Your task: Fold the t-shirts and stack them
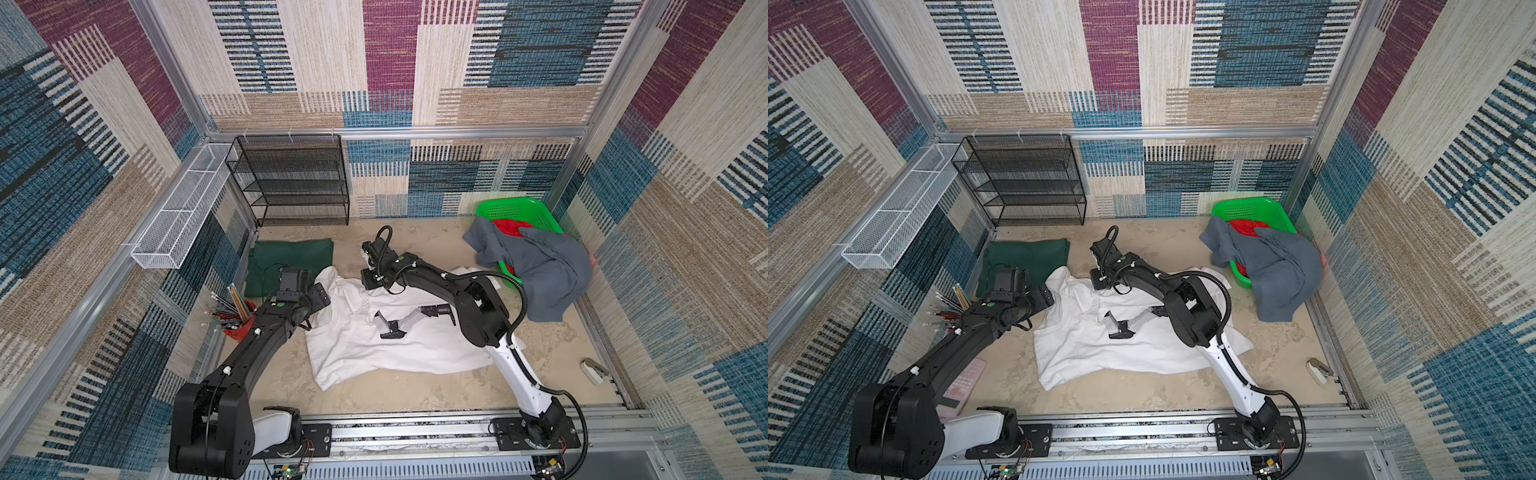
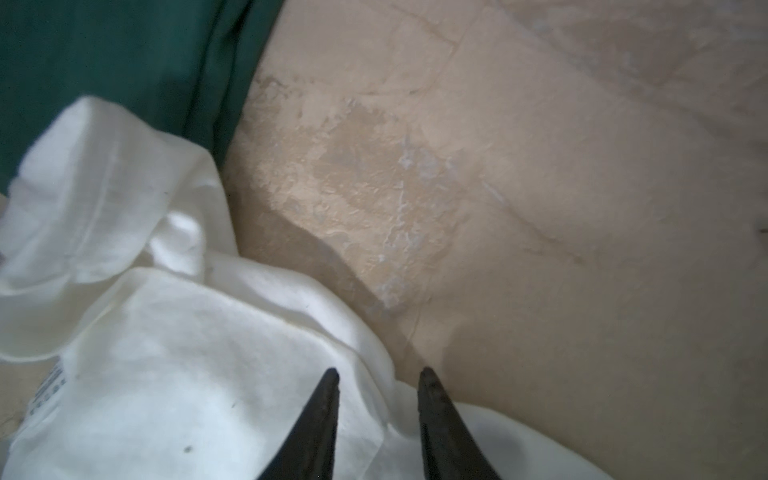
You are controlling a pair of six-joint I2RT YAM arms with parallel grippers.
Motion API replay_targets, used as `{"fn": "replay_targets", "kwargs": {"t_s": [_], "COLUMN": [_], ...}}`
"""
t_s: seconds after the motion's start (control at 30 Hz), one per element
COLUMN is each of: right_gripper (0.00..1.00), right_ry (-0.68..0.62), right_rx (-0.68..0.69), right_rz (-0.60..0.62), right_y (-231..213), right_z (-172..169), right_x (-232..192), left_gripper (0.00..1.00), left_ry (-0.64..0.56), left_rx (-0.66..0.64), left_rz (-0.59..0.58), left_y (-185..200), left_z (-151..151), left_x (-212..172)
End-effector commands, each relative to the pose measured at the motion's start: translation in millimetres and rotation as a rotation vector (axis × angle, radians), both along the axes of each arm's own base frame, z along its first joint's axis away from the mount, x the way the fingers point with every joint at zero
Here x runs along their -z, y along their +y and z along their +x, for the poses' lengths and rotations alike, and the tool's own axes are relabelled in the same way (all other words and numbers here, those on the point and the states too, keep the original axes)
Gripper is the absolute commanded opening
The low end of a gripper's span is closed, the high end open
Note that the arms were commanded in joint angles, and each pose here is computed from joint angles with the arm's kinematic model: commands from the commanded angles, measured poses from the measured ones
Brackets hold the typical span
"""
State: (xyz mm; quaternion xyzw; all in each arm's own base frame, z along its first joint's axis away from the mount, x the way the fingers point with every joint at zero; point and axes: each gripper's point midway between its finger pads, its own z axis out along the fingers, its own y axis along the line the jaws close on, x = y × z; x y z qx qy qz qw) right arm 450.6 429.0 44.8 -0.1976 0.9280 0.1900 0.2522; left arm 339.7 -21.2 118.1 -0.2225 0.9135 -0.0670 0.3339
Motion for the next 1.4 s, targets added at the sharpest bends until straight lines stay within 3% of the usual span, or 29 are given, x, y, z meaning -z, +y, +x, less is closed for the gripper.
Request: {"fn": "replay_targets", "kwargs": {"t_s": [0.0, 0.2, 0.5, 0.7, 0.83, 1.37], "right_gripper": [0.34, 0.22, 0.11, 0.11, 0.24, 0.26], "right_ry": [-0.002, -0.009, -0.029, -0.033, -0.024, -0.022], "right_rx": [-0.001, -0.022, -0.036, -0.036, -0.035, 0.005], "right_rz": [-0.033, -0.008, -0.010, -0.016, -0.030, -0.100], "right_y": [-1.3, 6.3, 10.8, 11.3, 11.6, 2.3], "right_z": [-1.1, -5.5, -12.8, -12.3, -12.2, -10.4], "right_x": [4.7, -1.9, -14.6, -14.8, -11.5, 0.6], "left_gripper": [0.86, 0.86, 0.86, 0.86, 0.86, 0.86], "left_ry": [-0.015, -0.015, -0.014, -0.011, -0.012, -0.011], "left_rx": [0.009, 0.009, 0.006, 0.010, 0.011, 0.015], "left_rz": [-0.014, -0.011, -0.015, -0.017, -0.018, -0.019], "left_y": [-2.3, -1.9, -1.8, -2.6, -2.8, -3.2], "left_z": [2.3, 1.0, -0.2, 0.4, -0.2, -1.5], "left_x": [-1.4, -2.2, -0.1, 0.3, -0.2, 0.0]}}
